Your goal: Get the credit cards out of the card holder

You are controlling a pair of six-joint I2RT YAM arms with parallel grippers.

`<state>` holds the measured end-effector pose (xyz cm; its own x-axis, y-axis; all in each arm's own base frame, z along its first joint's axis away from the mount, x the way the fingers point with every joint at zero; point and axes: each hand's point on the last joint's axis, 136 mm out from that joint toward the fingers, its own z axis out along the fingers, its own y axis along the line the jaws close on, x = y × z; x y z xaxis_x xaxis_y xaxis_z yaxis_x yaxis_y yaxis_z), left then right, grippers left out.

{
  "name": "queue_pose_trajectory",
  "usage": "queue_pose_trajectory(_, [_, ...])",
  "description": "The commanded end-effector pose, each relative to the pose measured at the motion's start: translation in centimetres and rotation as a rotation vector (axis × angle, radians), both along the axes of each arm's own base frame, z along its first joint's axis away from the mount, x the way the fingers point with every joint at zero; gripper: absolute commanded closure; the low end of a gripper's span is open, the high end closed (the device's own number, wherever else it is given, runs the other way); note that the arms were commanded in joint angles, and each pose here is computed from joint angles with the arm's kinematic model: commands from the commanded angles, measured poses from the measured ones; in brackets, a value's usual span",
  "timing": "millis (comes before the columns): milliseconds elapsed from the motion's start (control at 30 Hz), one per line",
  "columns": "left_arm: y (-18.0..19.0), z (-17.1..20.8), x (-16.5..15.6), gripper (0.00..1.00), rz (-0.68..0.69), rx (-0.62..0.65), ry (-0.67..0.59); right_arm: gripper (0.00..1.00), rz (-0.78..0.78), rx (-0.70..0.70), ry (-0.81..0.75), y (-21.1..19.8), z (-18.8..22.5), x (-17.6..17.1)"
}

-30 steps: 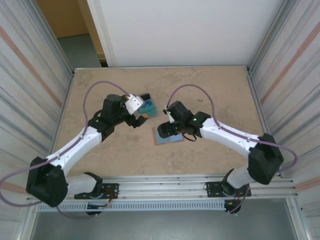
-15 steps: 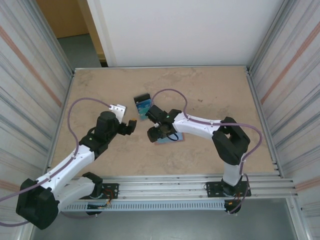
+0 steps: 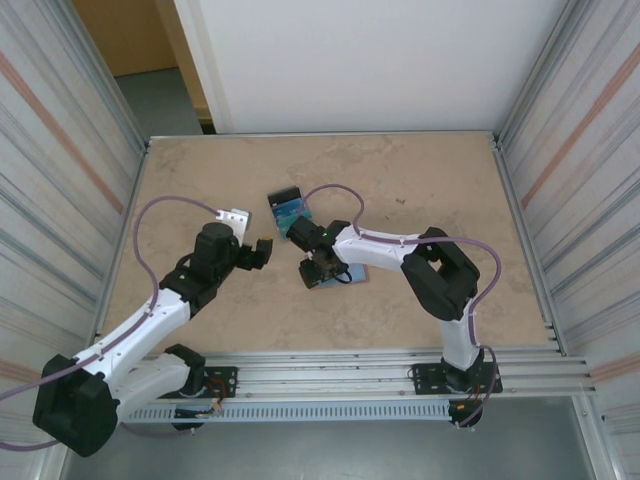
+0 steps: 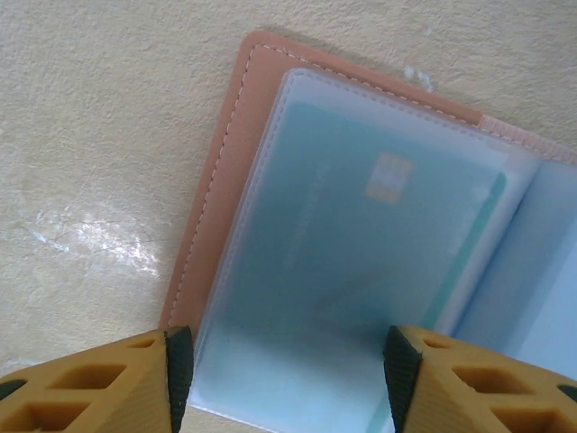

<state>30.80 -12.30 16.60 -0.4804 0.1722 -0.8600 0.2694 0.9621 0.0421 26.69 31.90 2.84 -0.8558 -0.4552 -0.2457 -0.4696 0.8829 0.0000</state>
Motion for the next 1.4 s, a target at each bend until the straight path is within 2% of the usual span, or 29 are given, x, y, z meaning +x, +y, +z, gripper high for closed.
queue_pose_trajectory(0, [-0.2,-0.2,-0.1,0.01,0.0,-0.014,0.011,0.41,-0.02,-0.017,0.008,-0.4,-0.3,0.1])
queue_pose_trajectory(133, [-0.2,-0.1,-0.1,0.01,-0.001,-0.013,0.009,0.46,-0.031,0.001,0.016,-0.6,-0.4,0.2])
queue_pose_trajectory(467, [-0.3,0.1,-0.2,0.01,-0.008,-0.016,0.007,0.52,-0.039,-0.005,0.02,-1.1,-0.7,0.2])
queue_pose_trajectory(733, [-0.5,0.1,-0.2,0.01,-0.016,-0.018,0.008,0.4,-0.033,-0.003,0.024,-0.9,-0.7,-0.1])
queue_pose_trajectory(900, [-0.5,0.1,-0.2,0.01,-0.016,-0.018,0.008,0.39,-0.024,0.019,0.037,-0.6,-0.7,-0.5])
queue_pose_trajectory(1167, [-0.6,0.3,-0.2,0.01,-0.016,-0.023,0.003,0.47,-0.034,-0.021,0.04,-1.5,-1.7,-0.7])
queue_pose_trajectory(1367, [-0.7,0.7,-0.3,0.01,-0.023,-0.027,-0.006,0.59,-0.028,0.017,0.047,-1.0,-1.1,-0.9])
